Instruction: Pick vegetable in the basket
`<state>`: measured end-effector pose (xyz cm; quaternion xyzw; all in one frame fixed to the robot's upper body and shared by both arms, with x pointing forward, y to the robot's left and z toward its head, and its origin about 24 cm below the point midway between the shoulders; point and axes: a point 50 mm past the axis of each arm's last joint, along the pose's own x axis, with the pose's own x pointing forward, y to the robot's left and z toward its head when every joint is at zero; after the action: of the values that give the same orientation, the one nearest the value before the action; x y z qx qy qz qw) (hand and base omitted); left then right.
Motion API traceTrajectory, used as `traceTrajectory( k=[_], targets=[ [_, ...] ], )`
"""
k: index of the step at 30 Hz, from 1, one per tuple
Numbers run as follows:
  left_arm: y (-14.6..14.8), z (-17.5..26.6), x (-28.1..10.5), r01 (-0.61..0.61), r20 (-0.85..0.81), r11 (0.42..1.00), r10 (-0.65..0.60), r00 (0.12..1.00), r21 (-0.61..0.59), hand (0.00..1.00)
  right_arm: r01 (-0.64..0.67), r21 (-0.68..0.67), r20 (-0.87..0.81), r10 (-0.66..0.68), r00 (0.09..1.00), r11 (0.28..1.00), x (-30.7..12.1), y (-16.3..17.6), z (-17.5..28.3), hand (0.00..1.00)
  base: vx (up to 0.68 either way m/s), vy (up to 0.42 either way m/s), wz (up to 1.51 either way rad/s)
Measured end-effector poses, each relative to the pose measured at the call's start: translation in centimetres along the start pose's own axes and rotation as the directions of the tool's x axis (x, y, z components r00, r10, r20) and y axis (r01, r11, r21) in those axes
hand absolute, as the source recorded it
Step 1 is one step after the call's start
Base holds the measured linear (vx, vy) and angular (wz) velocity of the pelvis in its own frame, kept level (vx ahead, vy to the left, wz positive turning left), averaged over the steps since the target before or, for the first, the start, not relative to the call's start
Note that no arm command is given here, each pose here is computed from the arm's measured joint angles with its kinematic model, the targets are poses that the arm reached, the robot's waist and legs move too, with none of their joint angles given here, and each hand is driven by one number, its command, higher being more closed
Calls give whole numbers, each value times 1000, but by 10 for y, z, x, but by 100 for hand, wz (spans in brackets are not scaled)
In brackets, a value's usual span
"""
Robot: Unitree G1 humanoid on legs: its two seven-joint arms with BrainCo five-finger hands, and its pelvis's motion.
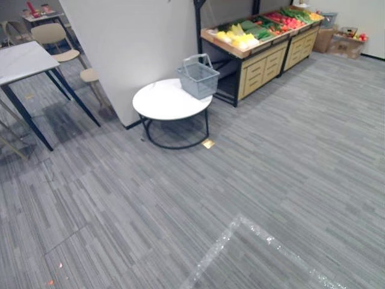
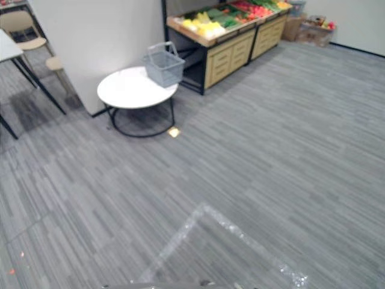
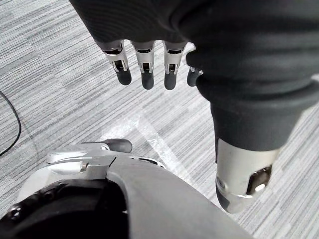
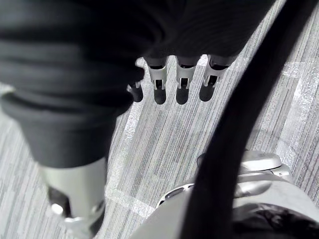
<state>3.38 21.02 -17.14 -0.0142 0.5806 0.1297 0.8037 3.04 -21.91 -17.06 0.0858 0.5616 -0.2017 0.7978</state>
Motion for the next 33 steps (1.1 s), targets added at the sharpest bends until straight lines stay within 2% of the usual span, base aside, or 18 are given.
traceTrajectory(
  k=[5, 12, 14, 17, 19, 22, 30, 33],
  targets=[
    [2, 0, 0, -8, -2, 1000, 8, 1000, -16, 0, -8, 76, 4, 7, 1000, 997, 0, 1, 1, 0, 81, -15, -8],
    [4, 7, 2, -23, 12, 1000, 23, 1000, 1, 0, -32, 72, 45, 29, 999, 997, 4, 11, 18, 0, 23, -22, -17],
    [8, 15, 3, -39, 41, 999, 40, 998, -23, 0, -54, 52, 60, 51, 997, 997, 6, 18, 25, 0, -73, -89, -17],
    [2, 21, 3, -41, 74, 986, 53, 996, -160, 0, -36, 59, 57, 32, 998, 998, 5, 10, 23, 0, -45, -58, -6],
    [2, 16, 2, -51, 59, 977, 65, 996, -209, 0, -32, 53, 50, 29, 998, 998, 4, 9, 20, 0, 71, 20, -9],
    [0, 12, 1, -50, 46, 969, 63, 997, -243, 0, -43, 32, 62, 41, 997, 999, 6, 11, 26, 0, 148, 61, -24],
    [-7, -17, -5, -60, -31, 970, 55, 998, -236, 0, -45, -43, 114, 49, 992, 998, 7, 9, 45, 0, 327, 269, -24],
    [15, -32, -10, -110, -71, 979, 99, 993, -171, 0, -100, -56, 92, 105, 990, 993, 7, 27, 36, 0, 574, 394, -31]
  ],
)
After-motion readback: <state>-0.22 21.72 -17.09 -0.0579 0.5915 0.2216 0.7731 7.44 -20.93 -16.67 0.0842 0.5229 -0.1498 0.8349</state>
